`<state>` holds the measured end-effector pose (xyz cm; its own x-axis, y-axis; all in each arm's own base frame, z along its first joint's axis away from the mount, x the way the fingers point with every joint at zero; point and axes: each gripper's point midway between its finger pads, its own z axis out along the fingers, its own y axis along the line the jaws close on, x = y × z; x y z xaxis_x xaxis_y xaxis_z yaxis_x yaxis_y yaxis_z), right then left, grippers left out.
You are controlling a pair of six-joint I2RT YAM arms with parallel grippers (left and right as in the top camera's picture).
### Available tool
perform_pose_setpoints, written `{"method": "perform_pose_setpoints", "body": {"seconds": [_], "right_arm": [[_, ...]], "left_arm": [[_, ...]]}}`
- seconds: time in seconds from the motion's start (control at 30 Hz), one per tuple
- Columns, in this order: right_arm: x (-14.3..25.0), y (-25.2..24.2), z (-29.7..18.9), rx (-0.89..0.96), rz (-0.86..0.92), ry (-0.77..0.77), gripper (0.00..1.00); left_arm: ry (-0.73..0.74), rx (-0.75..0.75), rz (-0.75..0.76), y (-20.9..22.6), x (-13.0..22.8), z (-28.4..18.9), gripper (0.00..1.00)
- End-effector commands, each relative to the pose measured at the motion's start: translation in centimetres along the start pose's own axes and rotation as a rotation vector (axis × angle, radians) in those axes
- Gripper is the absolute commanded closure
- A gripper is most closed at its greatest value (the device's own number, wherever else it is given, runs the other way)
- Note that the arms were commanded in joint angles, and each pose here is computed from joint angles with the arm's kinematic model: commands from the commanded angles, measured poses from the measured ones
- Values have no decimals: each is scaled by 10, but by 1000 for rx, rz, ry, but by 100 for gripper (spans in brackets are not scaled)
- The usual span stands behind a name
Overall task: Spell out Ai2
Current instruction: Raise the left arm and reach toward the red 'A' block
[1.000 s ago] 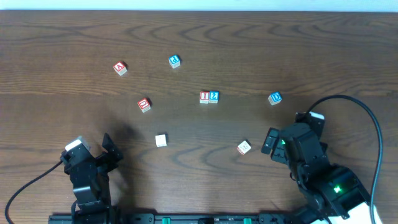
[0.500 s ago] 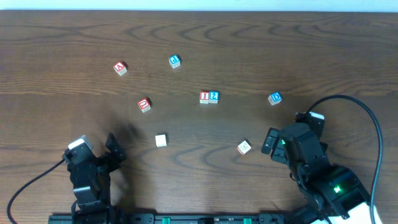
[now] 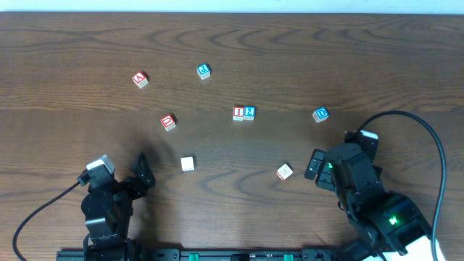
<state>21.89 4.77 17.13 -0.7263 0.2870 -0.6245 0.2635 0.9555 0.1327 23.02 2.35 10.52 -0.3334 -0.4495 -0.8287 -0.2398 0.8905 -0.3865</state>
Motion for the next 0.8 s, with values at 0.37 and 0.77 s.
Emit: {"method": "perform_pose_setpoints", "body": {"seconds": [0.37,0.77], "right_arm": [[2,0,0,0,6,-2,1],[2,0,0,0,6,-2,1]], "left_arm": [[-142,-254,101,41,-32,3,4],[-20,-364,165,44,-58,43,4]]}}
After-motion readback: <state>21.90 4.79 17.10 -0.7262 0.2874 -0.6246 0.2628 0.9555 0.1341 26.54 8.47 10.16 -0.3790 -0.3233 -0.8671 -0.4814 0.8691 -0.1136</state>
